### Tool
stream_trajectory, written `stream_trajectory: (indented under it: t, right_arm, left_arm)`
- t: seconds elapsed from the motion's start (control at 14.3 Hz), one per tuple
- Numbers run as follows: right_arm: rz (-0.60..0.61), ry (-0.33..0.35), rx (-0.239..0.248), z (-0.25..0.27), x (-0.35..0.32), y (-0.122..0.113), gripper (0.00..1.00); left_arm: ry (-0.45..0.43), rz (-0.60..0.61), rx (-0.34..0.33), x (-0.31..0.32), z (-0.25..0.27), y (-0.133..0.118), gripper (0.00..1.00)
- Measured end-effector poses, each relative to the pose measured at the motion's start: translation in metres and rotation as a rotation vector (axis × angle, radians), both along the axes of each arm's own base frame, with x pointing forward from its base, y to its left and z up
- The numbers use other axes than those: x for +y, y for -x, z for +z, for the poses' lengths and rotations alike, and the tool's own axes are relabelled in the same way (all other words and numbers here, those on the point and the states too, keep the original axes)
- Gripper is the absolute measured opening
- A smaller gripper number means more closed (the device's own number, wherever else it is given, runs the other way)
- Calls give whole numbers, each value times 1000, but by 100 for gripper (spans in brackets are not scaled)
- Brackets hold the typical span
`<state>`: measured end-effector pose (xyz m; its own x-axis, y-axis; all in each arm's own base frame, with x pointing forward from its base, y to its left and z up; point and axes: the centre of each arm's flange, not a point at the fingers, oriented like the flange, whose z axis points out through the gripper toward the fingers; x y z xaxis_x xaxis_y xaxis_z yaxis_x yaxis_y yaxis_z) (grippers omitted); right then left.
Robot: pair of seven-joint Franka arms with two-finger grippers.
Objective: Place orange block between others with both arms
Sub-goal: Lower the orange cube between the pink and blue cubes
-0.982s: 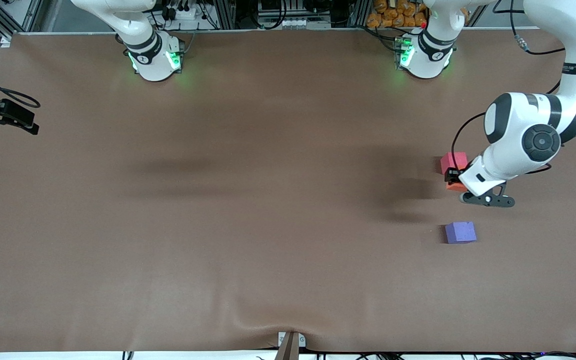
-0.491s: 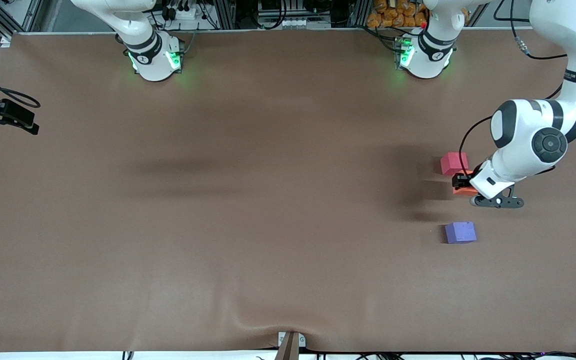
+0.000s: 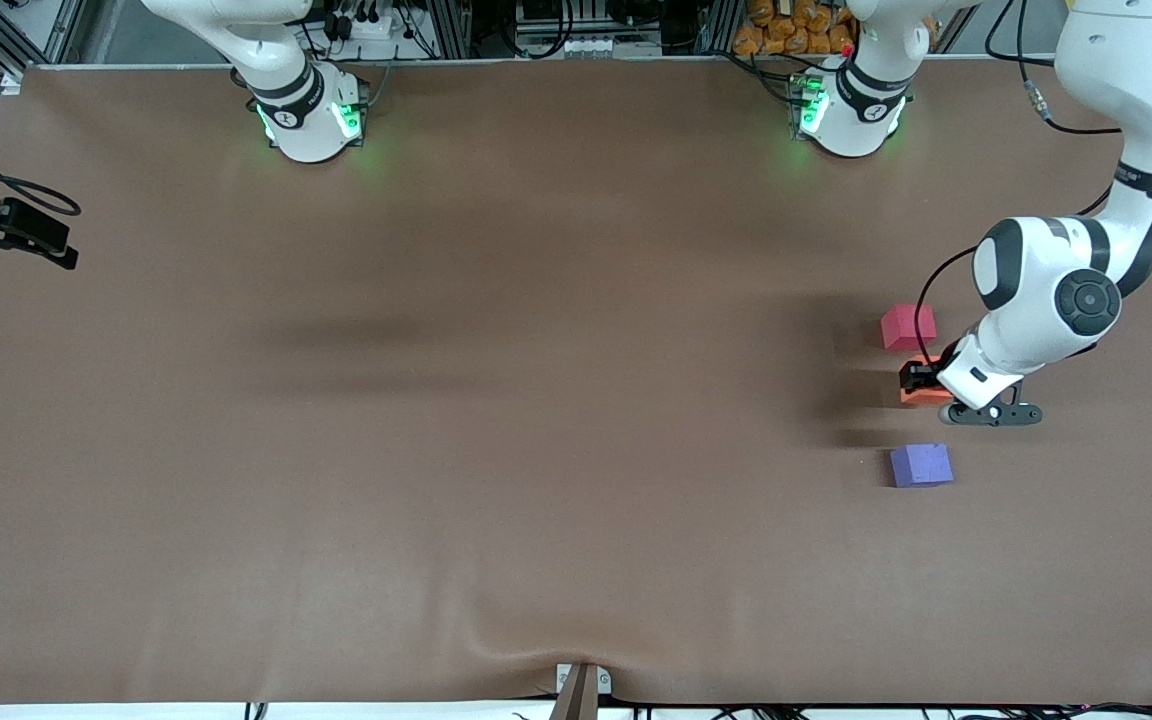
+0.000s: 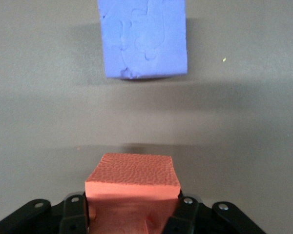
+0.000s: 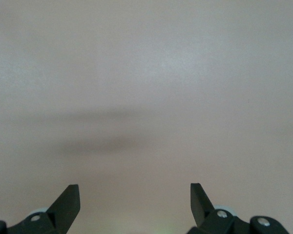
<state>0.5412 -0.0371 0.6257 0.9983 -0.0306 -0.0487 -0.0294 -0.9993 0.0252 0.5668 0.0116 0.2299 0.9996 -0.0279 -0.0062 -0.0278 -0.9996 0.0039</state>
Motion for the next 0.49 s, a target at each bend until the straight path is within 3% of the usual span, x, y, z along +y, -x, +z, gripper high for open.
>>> stream_trajectory:
  t: [0.49]
  right_arm:
    - [0, 0, 0, 0, 0, 0, 100]
  left_arm:
    - [11, 33, -20, -1, -16, -2, 55]
